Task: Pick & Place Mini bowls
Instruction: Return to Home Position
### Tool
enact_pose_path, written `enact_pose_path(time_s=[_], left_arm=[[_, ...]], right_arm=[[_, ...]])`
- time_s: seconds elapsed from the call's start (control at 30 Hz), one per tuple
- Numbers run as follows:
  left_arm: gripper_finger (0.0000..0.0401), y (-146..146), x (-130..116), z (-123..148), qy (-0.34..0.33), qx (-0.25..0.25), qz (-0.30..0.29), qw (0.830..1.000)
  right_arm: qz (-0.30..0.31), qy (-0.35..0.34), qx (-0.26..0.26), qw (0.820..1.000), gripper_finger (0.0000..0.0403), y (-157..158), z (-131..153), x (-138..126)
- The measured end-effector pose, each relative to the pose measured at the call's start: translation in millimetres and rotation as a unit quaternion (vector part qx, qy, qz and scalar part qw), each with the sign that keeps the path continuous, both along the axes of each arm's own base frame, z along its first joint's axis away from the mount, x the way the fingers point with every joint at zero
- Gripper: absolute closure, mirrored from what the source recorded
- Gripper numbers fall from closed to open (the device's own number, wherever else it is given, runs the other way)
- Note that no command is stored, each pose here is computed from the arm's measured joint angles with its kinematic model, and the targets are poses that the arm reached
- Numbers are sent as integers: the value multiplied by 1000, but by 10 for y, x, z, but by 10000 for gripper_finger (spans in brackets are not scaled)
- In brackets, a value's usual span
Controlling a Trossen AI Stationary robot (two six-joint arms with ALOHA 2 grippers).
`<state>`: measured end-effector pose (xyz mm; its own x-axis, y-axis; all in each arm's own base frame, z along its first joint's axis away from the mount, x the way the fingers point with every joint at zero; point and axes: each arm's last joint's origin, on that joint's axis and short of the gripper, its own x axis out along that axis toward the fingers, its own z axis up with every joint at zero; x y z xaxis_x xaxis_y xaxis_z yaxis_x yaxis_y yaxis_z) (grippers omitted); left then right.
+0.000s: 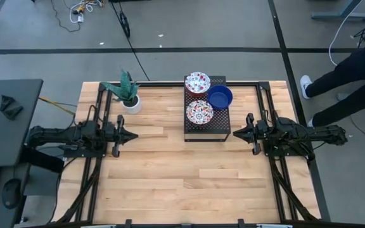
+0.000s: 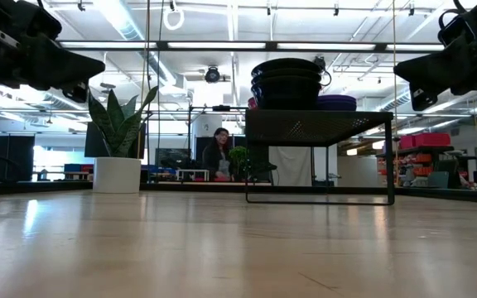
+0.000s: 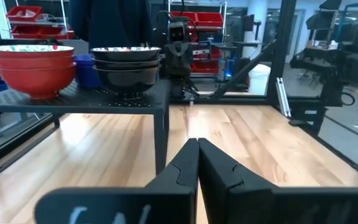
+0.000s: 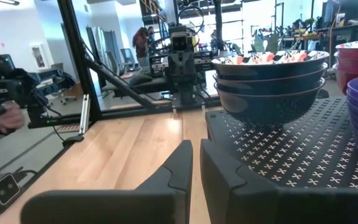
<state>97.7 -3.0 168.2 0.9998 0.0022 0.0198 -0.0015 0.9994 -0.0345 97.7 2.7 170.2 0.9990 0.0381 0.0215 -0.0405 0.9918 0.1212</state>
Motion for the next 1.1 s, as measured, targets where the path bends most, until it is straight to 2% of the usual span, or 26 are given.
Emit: enact_pose_path(time_s=[0.7,1.1], left_arm=[[387,-2,1,15,-11,-3,-4,1000],[387,-2,1,15,-11,-3,-5,1000]], right_arm=[[9,-10,0,1000,366,15,15,-12],[-8,-5,7,1000,366,-16,6,-12]])
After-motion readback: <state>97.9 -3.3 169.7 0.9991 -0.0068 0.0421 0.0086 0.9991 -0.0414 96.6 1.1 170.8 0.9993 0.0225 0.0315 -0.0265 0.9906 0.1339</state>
